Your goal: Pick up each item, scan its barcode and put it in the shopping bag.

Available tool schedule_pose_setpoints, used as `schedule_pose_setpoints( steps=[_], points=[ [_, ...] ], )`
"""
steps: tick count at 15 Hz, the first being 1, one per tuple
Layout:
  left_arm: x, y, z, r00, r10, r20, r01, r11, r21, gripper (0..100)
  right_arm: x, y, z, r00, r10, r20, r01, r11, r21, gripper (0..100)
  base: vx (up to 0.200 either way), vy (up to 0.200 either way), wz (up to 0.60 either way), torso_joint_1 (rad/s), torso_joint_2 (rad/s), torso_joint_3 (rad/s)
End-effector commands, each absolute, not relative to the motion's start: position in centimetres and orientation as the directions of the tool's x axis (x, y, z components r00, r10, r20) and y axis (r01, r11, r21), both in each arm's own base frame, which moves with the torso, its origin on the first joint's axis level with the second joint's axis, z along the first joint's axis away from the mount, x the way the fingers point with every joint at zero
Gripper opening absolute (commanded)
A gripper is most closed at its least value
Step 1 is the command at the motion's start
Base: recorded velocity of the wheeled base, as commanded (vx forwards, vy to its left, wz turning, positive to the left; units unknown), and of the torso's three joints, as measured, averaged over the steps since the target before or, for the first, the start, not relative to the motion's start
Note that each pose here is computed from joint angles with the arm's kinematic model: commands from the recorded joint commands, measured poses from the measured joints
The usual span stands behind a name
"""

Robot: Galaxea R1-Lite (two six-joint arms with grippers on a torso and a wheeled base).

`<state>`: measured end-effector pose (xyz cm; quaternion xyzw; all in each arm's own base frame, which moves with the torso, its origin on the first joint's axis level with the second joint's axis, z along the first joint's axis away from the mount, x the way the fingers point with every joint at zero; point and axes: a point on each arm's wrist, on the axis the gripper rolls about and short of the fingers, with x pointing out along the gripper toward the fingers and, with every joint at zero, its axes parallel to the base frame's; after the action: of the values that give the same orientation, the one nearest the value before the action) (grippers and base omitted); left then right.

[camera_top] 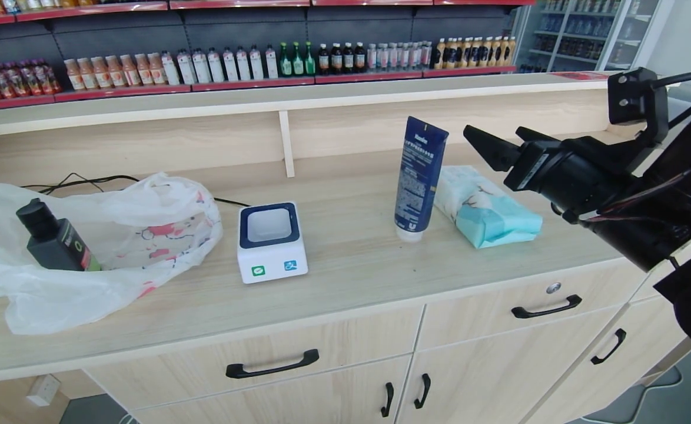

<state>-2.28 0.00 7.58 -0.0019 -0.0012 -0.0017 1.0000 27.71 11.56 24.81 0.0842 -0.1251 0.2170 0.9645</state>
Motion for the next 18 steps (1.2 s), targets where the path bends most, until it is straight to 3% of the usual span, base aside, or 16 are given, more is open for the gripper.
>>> schedule_pose_setpoints(
  steps=[1,10,18],
  points=[
    [-2.3,0.0,7.6,1.000,-0.003,0.003,0.003,1.000,-0.005,100,28.5,12.1,24.1,0.876,0.408,0.256,-0.444,0.890,0.105,100,0.000,0.000,0.00,0.000,0.00,0.000],
    [-2.3,0.0,7.6,1.000,-0.003,0.003,0.003,1.000,-0.005,100,29.0,15.4,21.0,0.850,0.500,0.165,-0.515,0.855,0.063,100,0.000,0.000,0.00,0.000,0.00,0.000],
    [-2.3,0.0,7.6,1.000,-0.003,0.003,0.003,1.000,-0.005,100,34.6,16.2,18.5,0.878,0.460,0.131,-0.470,0.880,0.067,100,0.000,0.000,0.00,0.000,0.00,0.000]
  ],
)
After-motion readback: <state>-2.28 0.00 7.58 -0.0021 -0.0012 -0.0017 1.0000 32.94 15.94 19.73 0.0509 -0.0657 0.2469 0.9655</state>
